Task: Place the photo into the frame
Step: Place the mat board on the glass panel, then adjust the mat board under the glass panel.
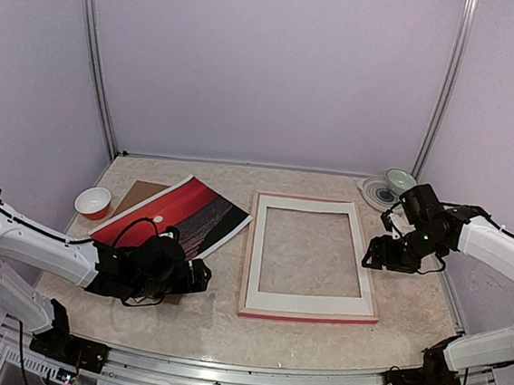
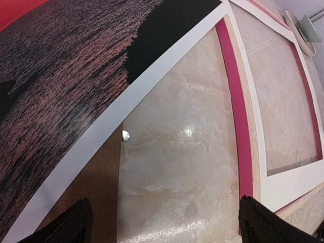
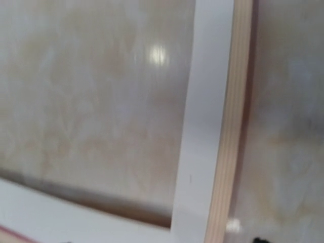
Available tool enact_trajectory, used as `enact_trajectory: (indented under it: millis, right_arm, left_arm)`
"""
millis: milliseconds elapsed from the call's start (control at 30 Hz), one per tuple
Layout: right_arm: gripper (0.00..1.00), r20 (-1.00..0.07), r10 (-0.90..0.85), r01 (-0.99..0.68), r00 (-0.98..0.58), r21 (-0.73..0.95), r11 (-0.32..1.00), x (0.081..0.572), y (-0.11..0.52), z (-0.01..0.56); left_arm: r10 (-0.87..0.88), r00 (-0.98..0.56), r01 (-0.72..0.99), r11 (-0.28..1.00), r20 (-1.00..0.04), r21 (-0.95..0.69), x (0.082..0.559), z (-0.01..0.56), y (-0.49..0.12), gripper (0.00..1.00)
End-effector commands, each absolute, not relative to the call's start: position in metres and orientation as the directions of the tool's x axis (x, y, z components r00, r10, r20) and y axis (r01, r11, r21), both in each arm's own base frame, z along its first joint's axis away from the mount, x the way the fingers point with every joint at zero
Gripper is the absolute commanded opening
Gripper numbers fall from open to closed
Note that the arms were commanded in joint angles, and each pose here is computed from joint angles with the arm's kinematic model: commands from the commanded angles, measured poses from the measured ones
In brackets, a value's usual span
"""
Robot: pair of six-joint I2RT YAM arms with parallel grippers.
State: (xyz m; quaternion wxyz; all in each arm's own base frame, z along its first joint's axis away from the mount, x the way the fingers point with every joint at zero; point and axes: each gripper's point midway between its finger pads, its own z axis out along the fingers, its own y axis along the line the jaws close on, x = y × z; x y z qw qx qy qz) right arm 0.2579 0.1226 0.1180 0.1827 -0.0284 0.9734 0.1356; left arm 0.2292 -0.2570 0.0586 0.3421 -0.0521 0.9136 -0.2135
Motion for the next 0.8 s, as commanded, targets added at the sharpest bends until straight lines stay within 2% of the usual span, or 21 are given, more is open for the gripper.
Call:
enact_trajectory:
  millis: [0,100,200,400,767]
  right_arm:
    - [0.69,-0.478,0.114,-0.026,-0.871,0.277,0.961,0.3,0.123,0.132]
    - [0.6,-0.504,0.15,0.008,-0.851,0.274,0.962,0.32,0.124,0.129]
    - [0.56,-0.507,0.162,0.01,-0.846,0.289,0.957,0.338,0.132,0.123]
    - [0.56,-0.483,0.176,0.051,-0.858,0.26,0.964,0.37,0.138,0.097]
    - [0.61,-0.512,0.192,0.135,-0.837,0.147,0.98,0.421,0.131,0.077]
  left_arm:
    - [-0.246,-0.755,0.07,0.892,-0.609,-0.447,0.232,0.07,-0.273,0.99]
    - [-0.231,-0.755,0.08,0.897,-0.614,-0.435,0.229,0.07,-0.276,0.99]
    - [-0.229,-0.757,0.075,0.9,-0.613,-0.429,0.226,0.068,-0.275,0.99]
    - [-0.223,-0.767,0.078,0.898,-0.601,-0.433,0.217,0.061,-0.277,0.99]
    - [-0.193,-0.778,0.092,0.907,-0.598,-0.412,0.209,0.056,-0.289,0.99]
